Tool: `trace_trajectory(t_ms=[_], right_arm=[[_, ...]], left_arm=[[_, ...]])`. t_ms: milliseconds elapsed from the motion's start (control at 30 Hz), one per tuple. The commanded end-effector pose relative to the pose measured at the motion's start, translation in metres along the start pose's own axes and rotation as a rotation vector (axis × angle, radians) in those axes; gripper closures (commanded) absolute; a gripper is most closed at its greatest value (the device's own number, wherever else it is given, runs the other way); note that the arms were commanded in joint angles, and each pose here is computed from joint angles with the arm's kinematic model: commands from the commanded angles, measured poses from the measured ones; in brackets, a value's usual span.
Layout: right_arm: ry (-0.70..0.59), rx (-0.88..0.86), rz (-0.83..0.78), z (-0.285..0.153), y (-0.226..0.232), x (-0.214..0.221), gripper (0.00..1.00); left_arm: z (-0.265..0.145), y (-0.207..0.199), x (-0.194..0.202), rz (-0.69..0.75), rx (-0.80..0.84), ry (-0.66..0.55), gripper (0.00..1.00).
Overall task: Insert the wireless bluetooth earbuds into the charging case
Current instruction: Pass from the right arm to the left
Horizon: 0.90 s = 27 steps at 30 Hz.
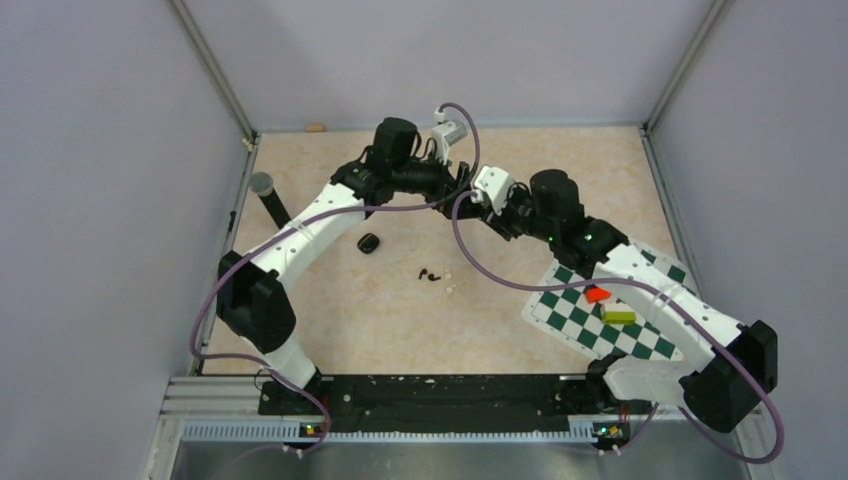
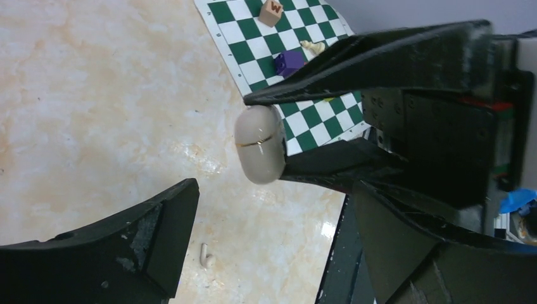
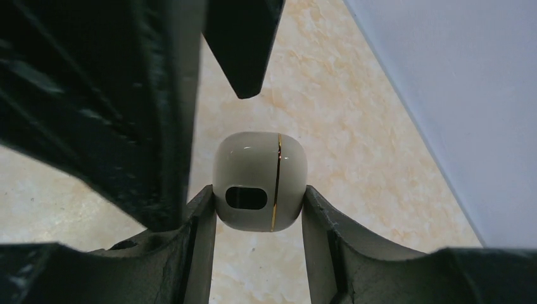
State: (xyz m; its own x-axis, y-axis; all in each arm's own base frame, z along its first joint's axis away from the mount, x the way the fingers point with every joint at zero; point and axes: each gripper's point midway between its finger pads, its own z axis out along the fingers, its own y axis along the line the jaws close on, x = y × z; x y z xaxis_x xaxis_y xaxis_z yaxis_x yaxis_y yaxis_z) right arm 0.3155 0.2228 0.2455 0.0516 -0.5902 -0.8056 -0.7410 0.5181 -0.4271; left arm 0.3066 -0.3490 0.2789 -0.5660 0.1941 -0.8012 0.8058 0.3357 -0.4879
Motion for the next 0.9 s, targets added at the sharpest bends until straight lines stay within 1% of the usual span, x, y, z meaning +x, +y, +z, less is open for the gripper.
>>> trace_trajectory(t_ms=[0, 233, 400, 500, 700, 833, 867], right_arm=[[-0.078, -0.011, -0.030, -0.001, 0.004, -0.021, 0.61], [-0.104, -0.016, -0.037, -0.006, 0.006, -0.027, 0.61], [-0.120, -0.015, -0.031, -0.008, 0.006, -0.030, 0.61], [-0.128, -0.003, -0.028, -0.009, 0.004, -0.032, 0.60], [-0.135, -0.007, -0.025, -0.009, 0.005, -0.033, 0.60], [-0.146, -0.019, -0.021, -0.009, 0.008, -0.034, 0.59], [-0.149, -0.023, -0.019, -0.009, 0.008, -0.035, 0.59]], left_arm=[[0.006, 0.007, -0.012, 0.006, -0.008, -0.022, 0.05], [0.008, 0.007, -0.010, -0.002, -0.001, -0.018, 0.07], [0.010, -0.004, -0.006, -0.022, 0.079, -0.004, 0.13], [0.012, -0.006, -0.001, -0.027, 0.100, 0.011, 0.18], [0.019, -0.008, 0.007, -0.046, 0.138, 0.041, 0.20], [0.022, -0.007, 0.009, -0.059, 0.148, 0.046, 0.27], [0.023, -0.006, 0.010, -0.061, 0.145, 0.048, 0.30]])
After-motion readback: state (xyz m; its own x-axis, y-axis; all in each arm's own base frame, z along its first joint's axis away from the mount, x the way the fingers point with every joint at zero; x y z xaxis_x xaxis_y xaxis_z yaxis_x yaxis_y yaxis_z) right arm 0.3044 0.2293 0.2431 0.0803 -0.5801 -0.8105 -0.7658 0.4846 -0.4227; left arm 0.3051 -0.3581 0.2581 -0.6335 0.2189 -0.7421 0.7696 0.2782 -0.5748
